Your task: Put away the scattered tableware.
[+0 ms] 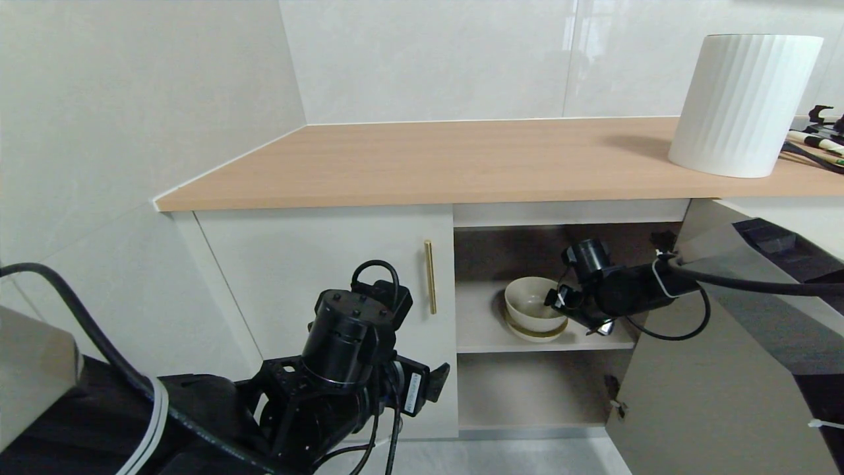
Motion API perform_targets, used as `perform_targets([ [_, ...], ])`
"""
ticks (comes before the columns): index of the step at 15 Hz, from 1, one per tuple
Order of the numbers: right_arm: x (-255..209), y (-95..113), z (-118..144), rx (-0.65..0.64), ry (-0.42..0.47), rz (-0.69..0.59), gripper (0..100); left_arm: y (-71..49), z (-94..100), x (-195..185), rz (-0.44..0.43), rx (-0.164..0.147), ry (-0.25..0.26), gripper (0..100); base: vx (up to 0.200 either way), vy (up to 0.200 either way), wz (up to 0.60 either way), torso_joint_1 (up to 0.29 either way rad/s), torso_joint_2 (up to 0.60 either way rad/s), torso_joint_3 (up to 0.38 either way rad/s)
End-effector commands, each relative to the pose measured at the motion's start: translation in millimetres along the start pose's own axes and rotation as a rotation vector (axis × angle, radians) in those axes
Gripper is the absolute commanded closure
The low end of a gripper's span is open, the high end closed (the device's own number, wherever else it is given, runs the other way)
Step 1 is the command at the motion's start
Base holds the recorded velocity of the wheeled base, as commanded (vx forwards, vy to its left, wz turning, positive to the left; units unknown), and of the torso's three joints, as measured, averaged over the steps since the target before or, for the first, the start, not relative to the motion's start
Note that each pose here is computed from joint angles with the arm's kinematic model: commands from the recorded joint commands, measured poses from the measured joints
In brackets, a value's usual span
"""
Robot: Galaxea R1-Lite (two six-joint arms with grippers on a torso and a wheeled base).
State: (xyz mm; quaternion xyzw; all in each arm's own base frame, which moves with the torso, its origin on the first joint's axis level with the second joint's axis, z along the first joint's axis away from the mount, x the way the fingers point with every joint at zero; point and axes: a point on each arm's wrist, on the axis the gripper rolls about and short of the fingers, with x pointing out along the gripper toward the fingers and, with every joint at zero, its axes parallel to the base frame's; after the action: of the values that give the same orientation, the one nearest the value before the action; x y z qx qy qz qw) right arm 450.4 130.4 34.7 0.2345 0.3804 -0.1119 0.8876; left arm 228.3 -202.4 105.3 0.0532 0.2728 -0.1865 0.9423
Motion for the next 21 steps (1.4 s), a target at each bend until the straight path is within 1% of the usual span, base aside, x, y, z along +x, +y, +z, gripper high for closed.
perform_targets([
  [1,-8,2,0,-0.005,-0.001,0.008,0,0.6,0.6,0,0.003,-0.003,-0.002,0,0.0,0.0,0.0,0.0,0.0,0.0],
  [2,-27,4,-5,-0.022,0.01,0.016,0,2.2,1.0,-1,0.009,-0.006,-0.004,0,0.0,0.0,0.0,0.0,0.0,0.0],
  [3,-46,4,-10,-0.048,0.025,0.028,0,5.7,1.9,-3,0.021,-0.015,-0.01,0,0.0,0.0,0.0,0.0,0.0,0.0],
  [4,-59,4,-10,-0.068,0.026,0.038,0,7.9,2.9,-4,0.026,-0.032,-0.014,0,0.0,0.0,0.0,0.0,0.0,0.0],
  [5,-86,5,-7,-0.119,0.01,0.068,0,8.8,7.7,-11,0.021,-0.066,-0.038,0,0.0,0.0,0.0,0.0,0.0,0.0],
  [6,-112,6,-2,-0.146,-0.015,0.098,0,10.4,11.3,-16,0.02,-0.077,-0.057,0,0.0,0.0,0.0,0.0,0.0,0.0],
  [7,-142,4,-5,-0.178,-0.018,0.131,0,12.4,11.4,-22,0.02,-0.081,-0.064,0,0.0,0.0,0.0,0.0,0.0,0.0],
  [8,-165,0,-9,-0.213,-0.007,0.153,0,15.3,9.4,-24,0.026,-0.091,-0.06,0,0.0,0.0,0.0,0.0,0.0,0.0],
  [9,-198,-7,-23,-0.29,0.044,0.18,0,18.3,-0.5,-25,0.033,-0.115,-0.03,0,0.0,0.0,0.0,0.0,0.0,0.0],
  [10,-214,-11,-38,-0.334,0.09,0.183,0,22.3,-5.3,-25,0.046,-0.122,-0.015,0,0.0,0.0,0.0,0.0,0.0,0.0],
  [11,-220,-16,-52,-0.367,0.125,0.178,0,24.5,-3.2,-27,0.05,-0.129,-0.024,0,0.0,0.0,0.0,0.0,0.0,0.0],
  [12,-221,-16,-56,-0.377,0.131,0.175,0,25.0,-1.1,-30,0.047,-0.134,-0.035,0,0.0,0.0,0.0,0.0,0.0,0.0],
  [15,-222,-15,-58,-0.385,0.136,0.179,0,25.9,1.0,-33,0.048,-0.14,-0.047,0,0.0,0.0,0.0,0.0,0.0,0.0],
  [21,-219,-12,-65,-0.406,0.154,0.178,0,25.7,-0.1,-31,0.049,-0.136,-0.04,0,-0.2,0.0,0.0,0.007,0.0,0.005],
])
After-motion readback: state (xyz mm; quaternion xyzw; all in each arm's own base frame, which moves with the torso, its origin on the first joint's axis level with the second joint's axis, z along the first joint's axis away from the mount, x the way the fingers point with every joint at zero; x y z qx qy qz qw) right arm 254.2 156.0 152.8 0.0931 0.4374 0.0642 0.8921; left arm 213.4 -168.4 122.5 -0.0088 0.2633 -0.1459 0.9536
